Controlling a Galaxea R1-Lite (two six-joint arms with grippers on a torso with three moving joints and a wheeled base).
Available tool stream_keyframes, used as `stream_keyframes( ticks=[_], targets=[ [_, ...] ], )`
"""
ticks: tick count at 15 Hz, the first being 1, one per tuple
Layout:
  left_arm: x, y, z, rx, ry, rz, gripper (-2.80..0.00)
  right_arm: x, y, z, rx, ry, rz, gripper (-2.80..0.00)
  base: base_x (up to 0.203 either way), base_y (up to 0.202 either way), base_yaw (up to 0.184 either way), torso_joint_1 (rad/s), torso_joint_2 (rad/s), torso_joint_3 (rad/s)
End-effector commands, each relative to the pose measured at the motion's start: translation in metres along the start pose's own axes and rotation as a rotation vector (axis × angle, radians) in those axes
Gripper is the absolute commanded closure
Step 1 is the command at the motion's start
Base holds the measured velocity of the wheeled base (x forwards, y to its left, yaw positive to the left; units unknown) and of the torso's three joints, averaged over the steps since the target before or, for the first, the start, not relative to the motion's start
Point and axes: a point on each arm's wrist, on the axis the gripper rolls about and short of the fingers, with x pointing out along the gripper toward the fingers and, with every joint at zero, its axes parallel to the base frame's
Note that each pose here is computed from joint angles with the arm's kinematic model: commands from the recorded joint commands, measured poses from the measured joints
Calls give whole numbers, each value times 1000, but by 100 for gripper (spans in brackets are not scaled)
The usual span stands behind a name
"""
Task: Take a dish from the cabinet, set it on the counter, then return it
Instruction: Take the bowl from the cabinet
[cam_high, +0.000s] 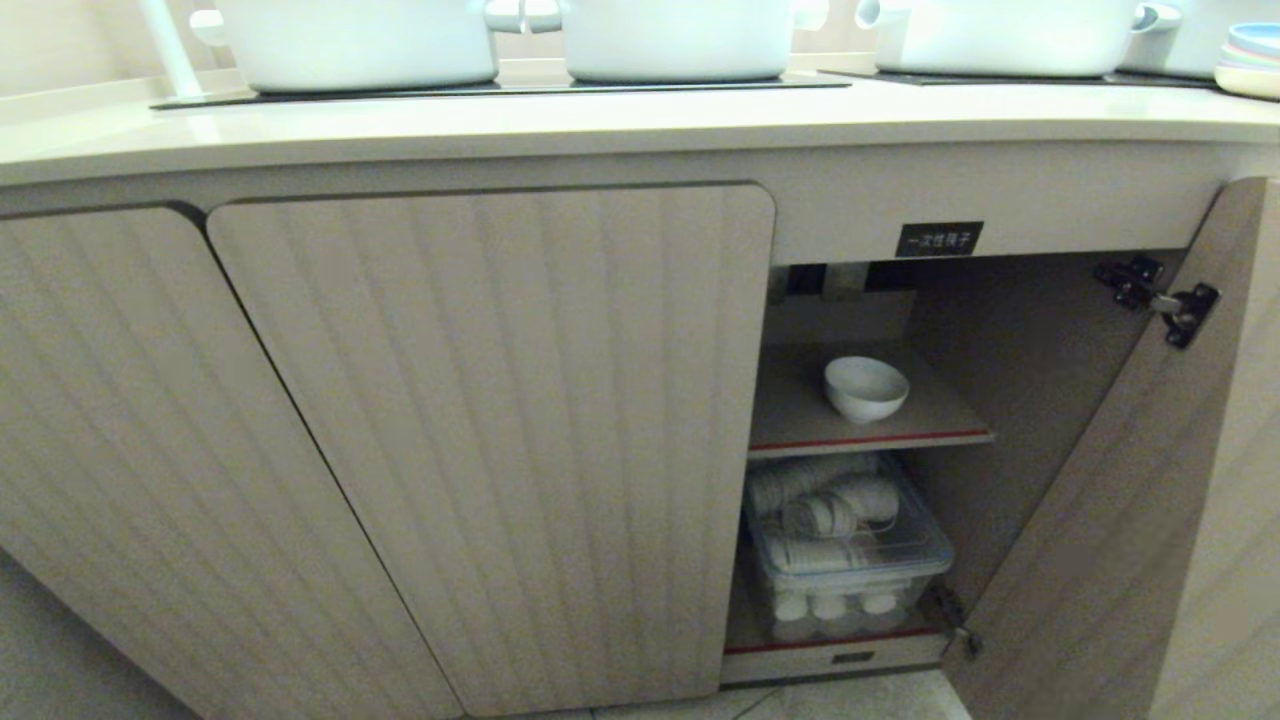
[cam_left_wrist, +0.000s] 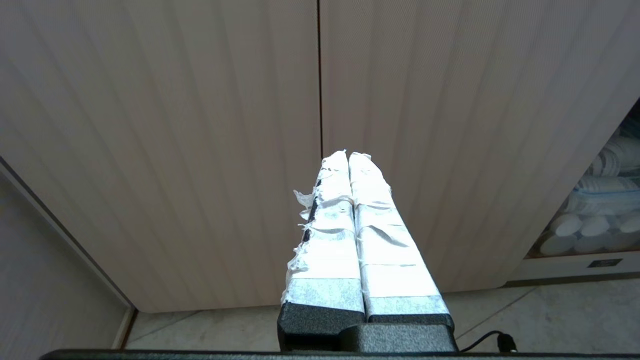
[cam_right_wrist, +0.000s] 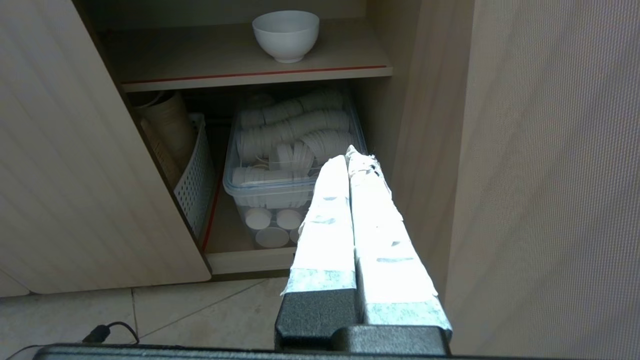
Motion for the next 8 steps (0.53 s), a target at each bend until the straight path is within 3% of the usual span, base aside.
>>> stream_keyframes(
  ticks=[1,8],
  targets=[
    [0,0,0,0,-1,0,0,0,0,0,0,0,-1,0,0,0,0,0,0,0],
    [0,0,0,0,-1,0,0,0,0,0,0,0,-1,0,0,0,0,0,0,0]
  ],
)
